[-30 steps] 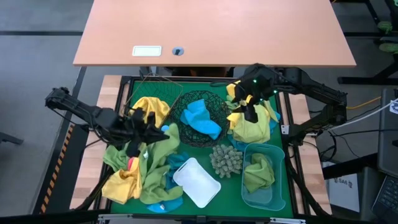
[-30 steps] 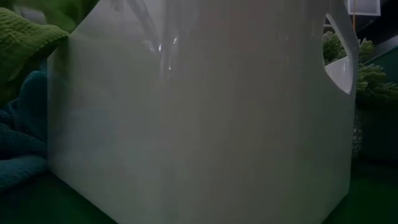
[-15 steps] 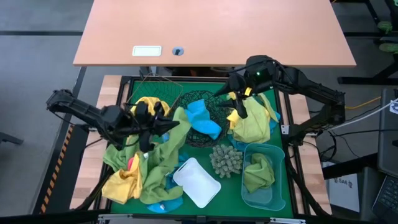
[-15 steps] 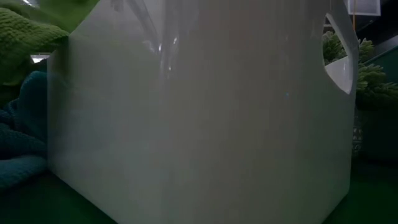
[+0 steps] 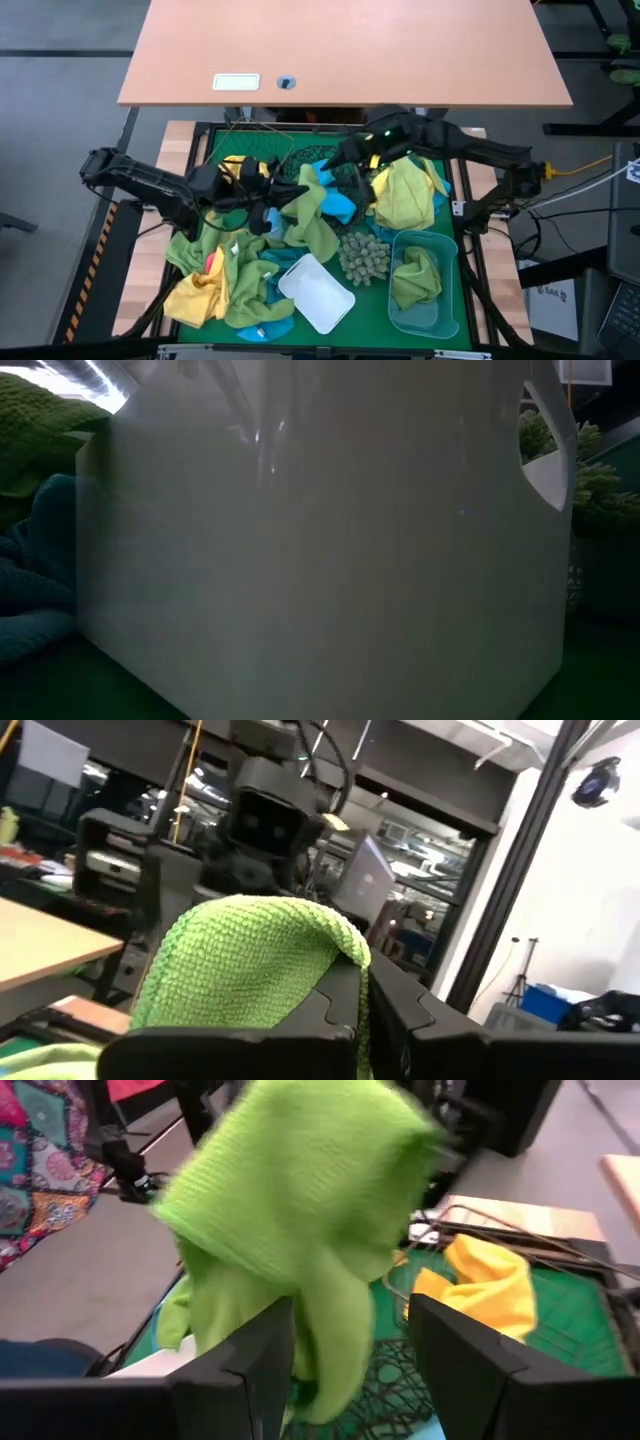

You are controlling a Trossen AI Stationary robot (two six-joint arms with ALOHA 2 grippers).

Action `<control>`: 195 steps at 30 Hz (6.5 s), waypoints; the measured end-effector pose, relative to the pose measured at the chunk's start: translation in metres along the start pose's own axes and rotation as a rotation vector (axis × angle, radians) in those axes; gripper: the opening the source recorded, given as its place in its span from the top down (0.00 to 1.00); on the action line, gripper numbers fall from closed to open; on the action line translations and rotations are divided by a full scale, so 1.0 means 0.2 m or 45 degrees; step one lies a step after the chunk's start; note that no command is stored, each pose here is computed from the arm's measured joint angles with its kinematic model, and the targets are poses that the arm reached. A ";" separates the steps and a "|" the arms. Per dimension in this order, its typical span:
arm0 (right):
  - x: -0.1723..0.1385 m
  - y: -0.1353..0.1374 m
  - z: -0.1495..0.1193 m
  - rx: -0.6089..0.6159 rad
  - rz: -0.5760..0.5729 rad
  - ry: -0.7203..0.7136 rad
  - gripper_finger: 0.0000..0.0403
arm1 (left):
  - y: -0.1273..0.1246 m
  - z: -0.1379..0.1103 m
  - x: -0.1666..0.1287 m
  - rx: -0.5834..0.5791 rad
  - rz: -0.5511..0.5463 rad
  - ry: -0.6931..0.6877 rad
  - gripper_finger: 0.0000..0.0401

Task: Sort microfiber towel by color & place in baskets
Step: Put the green microfiber cloth into the blue bin

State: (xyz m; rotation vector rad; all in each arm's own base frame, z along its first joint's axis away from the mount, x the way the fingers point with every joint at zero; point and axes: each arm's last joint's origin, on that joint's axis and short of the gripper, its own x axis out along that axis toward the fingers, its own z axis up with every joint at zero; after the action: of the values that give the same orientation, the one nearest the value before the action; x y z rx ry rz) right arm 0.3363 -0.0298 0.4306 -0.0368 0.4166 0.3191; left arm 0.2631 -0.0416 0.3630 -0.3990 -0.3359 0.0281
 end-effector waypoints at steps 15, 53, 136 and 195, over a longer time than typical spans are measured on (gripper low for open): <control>0.23 0.13 -0.01 -0.198 0.133 -0.002 0.51 | 0.02 0.01 0.01 0.072 0.020 -0.001 1.00; -0.27 0.37 0.12 0.274 0.143 0.229 0.98 | 0.16 -0.03 0.02 0.359 0.190 0.181 0.80; -0.22 1.33 -1.25 0.620 -0.224 0.799 0.70 | 0.30 -0.04 0.01 0.434 0.327 0.322 0.80; -0.29 0.27 -0.82 0.500 -0.897 1.051 0.47 | 0.09 0.15 -0.33 0.363 0.176 0.480 0.80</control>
State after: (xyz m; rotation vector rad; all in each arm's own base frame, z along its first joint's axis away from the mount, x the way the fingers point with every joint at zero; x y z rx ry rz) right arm 0.2047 -0.0127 0.3066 0.0732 1.2351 -0.5062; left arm 0.1918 -0.0195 0.3608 -0.1379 0.0697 0.1325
